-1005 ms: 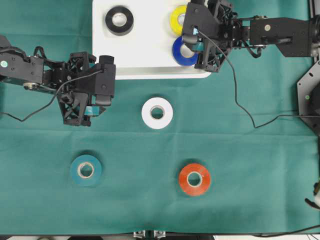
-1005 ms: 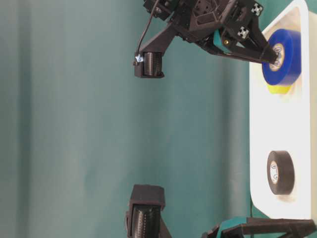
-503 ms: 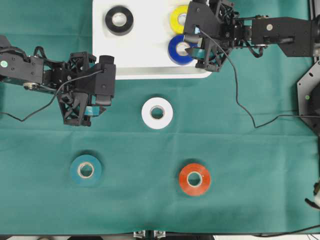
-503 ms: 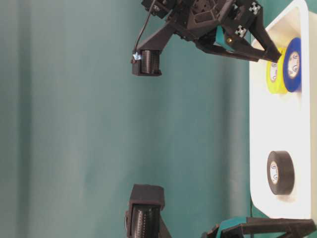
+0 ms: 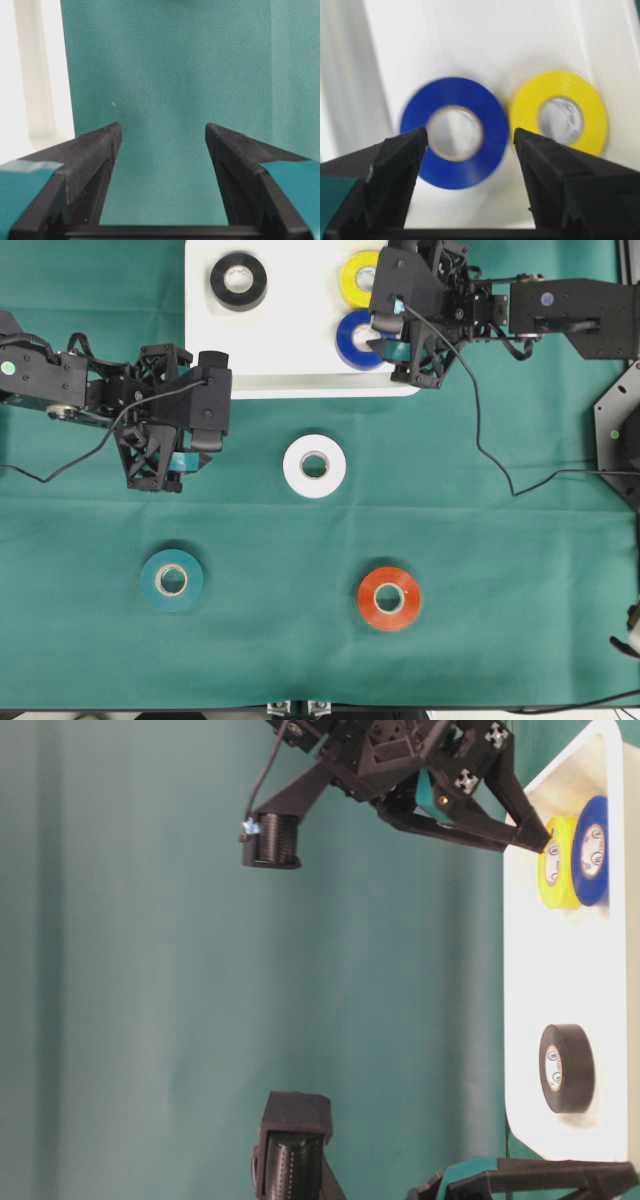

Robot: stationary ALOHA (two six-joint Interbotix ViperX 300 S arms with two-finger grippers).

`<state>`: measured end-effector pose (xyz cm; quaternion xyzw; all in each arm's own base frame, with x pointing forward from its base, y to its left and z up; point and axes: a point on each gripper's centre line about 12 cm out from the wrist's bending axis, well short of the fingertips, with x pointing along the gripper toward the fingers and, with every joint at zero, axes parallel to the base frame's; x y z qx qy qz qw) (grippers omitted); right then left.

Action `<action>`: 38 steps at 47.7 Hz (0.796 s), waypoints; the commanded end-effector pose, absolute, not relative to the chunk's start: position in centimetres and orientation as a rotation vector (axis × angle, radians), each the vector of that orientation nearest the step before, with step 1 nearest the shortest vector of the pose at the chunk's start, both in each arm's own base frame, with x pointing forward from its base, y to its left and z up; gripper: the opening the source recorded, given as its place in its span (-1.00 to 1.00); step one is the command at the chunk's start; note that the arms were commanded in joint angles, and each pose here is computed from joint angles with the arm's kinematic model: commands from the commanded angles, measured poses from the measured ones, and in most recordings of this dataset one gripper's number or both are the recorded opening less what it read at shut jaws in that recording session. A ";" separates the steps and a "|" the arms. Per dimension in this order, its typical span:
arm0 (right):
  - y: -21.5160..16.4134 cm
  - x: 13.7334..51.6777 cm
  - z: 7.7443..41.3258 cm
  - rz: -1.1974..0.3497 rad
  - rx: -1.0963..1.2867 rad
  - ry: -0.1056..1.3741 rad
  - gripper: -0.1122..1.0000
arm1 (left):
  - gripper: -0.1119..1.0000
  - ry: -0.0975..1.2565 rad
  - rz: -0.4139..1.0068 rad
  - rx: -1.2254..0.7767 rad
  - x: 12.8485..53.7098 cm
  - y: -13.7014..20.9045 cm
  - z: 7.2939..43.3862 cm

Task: Put the tape alternately from left to right into the white case.
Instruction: 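Release the blue roll and withdraw the right gripper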

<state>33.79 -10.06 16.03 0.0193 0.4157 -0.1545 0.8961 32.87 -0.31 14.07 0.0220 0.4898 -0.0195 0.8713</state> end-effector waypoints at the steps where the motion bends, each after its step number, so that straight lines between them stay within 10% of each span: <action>1: -9.1 34.2 17.5 -0.294 0.027 0.811 0.56 | 0.95 0.975 -0.041 0.045 33.5 -0.4 15.5; 38: -0.5 35.1 18.4 -0.041 -0.042 0.723 0.56 | 0.95 0.978 -0.041 0.045 33.5 -0.4 15.4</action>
